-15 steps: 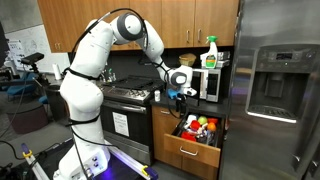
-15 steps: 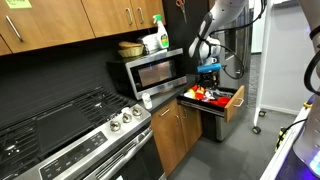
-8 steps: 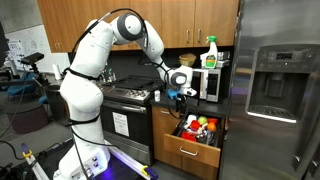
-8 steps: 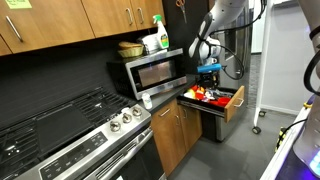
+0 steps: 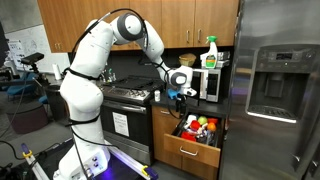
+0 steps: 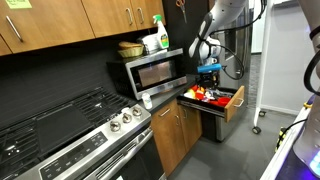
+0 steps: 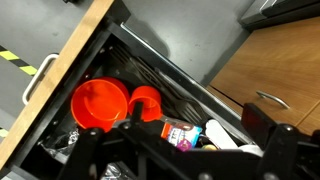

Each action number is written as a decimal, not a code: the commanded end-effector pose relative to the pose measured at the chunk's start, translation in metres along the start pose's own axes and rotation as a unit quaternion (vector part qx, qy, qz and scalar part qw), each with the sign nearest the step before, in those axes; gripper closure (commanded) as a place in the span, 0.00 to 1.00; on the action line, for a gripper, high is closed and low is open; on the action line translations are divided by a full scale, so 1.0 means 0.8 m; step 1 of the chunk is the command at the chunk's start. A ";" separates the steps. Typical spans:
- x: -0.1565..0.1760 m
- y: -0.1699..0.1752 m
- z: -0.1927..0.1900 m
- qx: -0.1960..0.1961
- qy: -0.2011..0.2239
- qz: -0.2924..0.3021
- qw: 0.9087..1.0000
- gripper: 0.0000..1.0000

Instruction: Remove the red pot out of the drawer

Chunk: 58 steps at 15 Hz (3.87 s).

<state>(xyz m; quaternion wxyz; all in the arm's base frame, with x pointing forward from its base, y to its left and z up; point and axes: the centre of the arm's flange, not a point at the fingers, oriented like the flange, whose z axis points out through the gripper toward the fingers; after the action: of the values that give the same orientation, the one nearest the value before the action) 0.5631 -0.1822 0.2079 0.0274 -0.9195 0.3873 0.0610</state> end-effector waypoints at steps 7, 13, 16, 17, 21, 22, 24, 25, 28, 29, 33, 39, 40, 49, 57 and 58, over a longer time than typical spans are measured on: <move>0.000 0.000 0.000 0.000 0.000 0.000 1.000 0.00; 0.007 0.005 0.003 -0.001 0.002 0.002 1.000 0.00; 0.020 0.015 0.005 -0.003 0.006 0.001 1.000 0.00; 0.031 0.023 0.004 -0.003 0.010 0.000 1.000 0.00; 0.064 0.051 0.001 -0.005 0.007 -0.024 1.000 0.00; 0.070 0.058 0.000 -0.005 0.010 -0.029 1.000 0.00; 0.080 0.068 0.001 -0.006 0.009 -0.044 0.999 0.00; 0.084 0.073 0.002 -0.006 0.005 -0.051 0.999 0.00; 0.083 0.084 0.012 -0.009 -0.005 -0.061 0.998 0.00; 0.083 0.088 0.017 -0.008 -0.010 -0.065 0.998 0.00; 0.082 0.095 0.030 -0.015 -0.029 -0.096 0.995 0.00; 0.078 0.096 0.042 -0.019 -0.029 -0.114 0.993 0.00; 0.078 0.096 0.042 -0.019 -0.029 -0.114 0.993 0.00; 0.078 0.096 0.043 -0.019 -0.030 -0.115 0.993 0.00; 0.078 0.096 0.043 -0.019 -0.030 -0.115 0.993 0.00; 0.078 0.096 0.043 -0.019 -0.030 -0.115 0.993 0.00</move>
<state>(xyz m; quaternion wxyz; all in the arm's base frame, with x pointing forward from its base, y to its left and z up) 0.5482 -0.2763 0.1653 0.0282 -0.9560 0.2773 0.0919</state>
